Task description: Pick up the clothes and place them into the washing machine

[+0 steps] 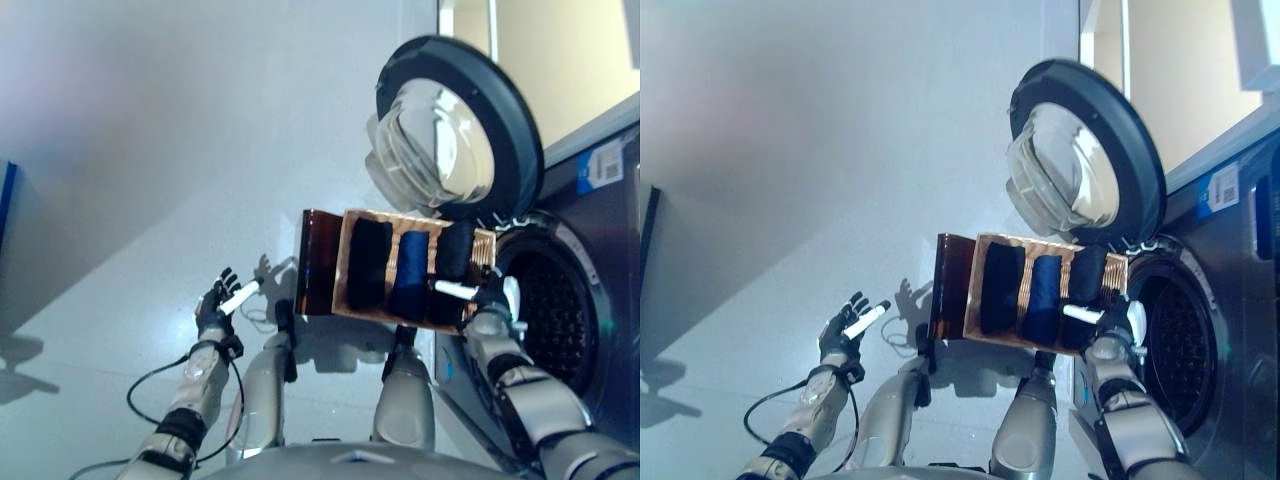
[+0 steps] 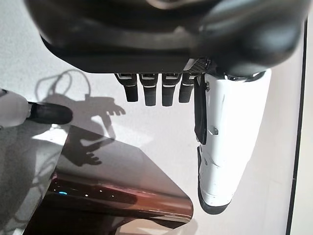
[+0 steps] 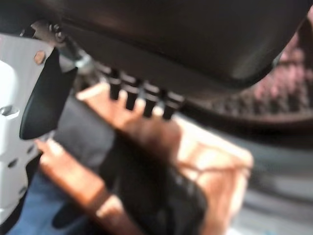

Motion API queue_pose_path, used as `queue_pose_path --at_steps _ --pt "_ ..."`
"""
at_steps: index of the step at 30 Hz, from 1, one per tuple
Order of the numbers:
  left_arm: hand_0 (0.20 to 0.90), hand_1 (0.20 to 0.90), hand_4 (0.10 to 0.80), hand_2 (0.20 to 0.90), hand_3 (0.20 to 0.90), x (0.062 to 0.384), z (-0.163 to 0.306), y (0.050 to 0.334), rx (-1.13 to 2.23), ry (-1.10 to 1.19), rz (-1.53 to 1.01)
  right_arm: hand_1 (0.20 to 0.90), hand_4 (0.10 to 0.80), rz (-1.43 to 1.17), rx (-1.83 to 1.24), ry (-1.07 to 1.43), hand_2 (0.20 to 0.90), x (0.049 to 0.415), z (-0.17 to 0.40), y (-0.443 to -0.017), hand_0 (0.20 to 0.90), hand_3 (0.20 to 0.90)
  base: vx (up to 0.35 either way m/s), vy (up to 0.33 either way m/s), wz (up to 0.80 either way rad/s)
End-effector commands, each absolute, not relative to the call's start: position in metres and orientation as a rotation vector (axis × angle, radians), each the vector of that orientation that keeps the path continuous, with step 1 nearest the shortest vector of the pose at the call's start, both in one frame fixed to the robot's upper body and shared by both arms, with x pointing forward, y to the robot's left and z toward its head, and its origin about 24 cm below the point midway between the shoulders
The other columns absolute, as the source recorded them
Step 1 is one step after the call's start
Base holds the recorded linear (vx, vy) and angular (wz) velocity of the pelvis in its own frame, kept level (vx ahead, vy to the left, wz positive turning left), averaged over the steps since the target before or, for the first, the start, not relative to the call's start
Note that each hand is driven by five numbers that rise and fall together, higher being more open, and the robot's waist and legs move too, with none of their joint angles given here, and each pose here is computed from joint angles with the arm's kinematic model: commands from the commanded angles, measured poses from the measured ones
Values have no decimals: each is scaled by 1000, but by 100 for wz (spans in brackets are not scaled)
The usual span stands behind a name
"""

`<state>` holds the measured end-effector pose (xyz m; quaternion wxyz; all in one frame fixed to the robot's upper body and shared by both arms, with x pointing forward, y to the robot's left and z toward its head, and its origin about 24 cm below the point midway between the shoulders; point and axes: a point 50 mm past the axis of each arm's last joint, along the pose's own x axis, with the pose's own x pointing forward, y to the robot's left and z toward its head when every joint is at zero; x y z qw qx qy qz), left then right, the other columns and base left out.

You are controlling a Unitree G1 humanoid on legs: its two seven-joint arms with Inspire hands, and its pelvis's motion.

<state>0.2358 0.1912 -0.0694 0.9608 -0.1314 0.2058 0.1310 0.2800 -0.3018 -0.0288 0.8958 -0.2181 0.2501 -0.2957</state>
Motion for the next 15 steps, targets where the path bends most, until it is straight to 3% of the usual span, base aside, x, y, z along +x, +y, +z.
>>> queue_pose_path --at_steps 1,15 --pt "900 900 800 900 900 238 -53 201 -215 301 266 900 800 -682 -529 412 900 293 -2 -317 900 900 -48 -14 -7" --pt "900 900 800 900 900 243 -43 207 -234 255 280 900 800 -806 -528 445 900 291 13 -342 900 900 -29 0 4"
